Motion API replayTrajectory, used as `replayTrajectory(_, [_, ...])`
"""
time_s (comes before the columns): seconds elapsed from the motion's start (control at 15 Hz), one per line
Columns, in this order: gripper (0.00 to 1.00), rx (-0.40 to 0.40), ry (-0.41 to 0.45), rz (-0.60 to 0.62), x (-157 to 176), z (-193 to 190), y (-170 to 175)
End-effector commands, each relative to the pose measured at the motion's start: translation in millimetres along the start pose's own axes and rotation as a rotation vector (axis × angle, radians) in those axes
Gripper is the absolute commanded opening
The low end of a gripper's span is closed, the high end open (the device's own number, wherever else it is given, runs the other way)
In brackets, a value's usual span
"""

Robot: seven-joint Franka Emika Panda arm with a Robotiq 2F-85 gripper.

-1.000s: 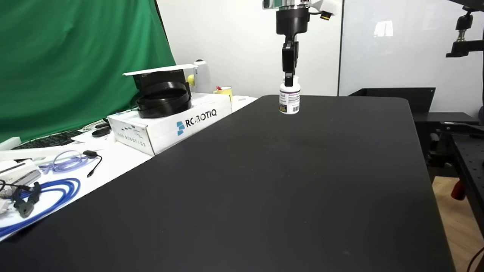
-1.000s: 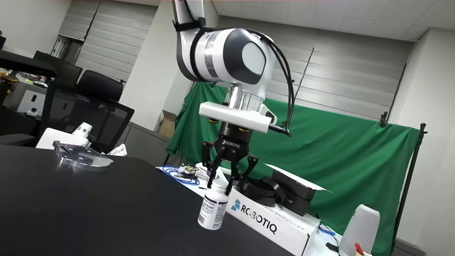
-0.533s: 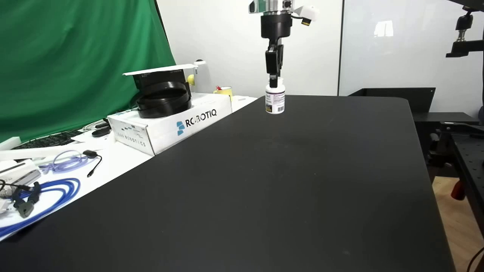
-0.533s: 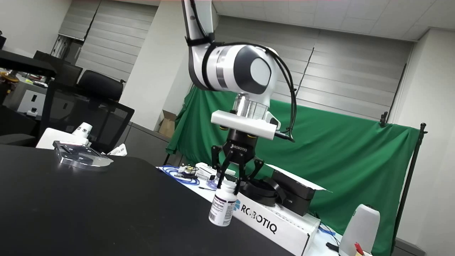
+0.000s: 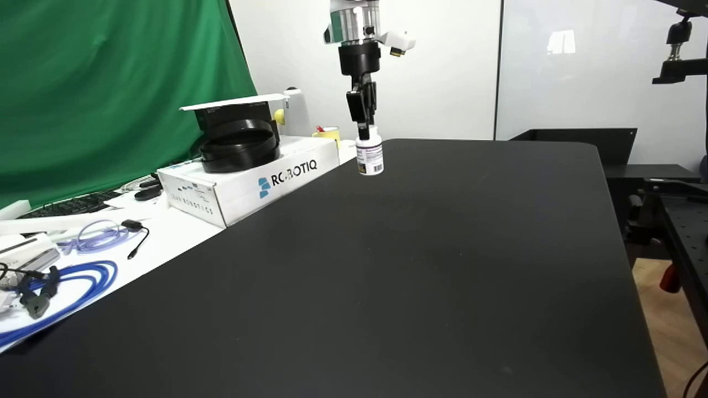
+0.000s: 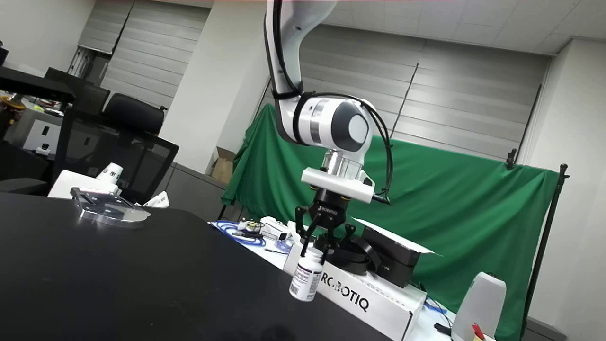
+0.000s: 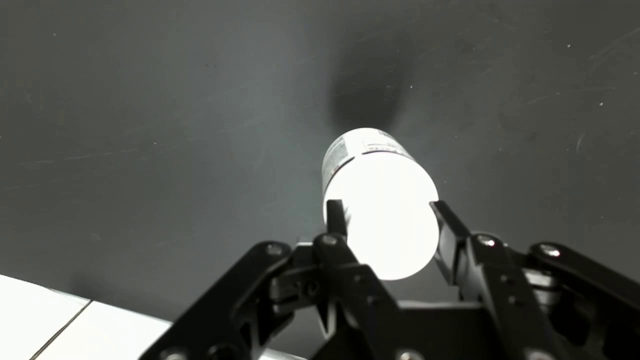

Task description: Pick up the vial and move it forward

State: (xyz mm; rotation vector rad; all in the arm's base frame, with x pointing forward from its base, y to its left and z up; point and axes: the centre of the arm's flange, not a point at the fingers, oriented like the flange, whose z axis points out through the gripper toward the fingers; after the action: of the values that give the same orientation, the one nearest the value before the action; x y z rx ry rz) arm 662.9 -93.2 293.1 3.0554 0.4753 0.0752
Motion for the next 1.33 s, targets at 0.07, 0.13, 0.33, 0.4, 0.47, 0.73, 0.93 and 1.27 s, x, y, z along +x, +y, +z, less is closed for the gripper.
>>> replayTrajectory(0.07, [0.19,0.011,0.015,0.006,26,16,10])
replayTrajectory(0.13, [0.19,0.01,0.018,0.007,26,21,10])
replayTrajectory(0.33, [0.19,0.013,0.024,0.006,25,36,14])
replayTrajectory(0.4, [0.19,0.012,0.021,0.007,24,40,15])
replayTrajectory(0.47, [0.19,0.017,0.015,0.009,23,44,16])
replayTrajectory(0.73, [0.19,0.023,-0.005,0.014,21,59,18])
replayTrajectory(0.93, [0.19,0.024,-0.014,0.015,21,66,18])
replayTrajectory(1.27, [0.82,0.018,-0.003,0.02,24,44,17])
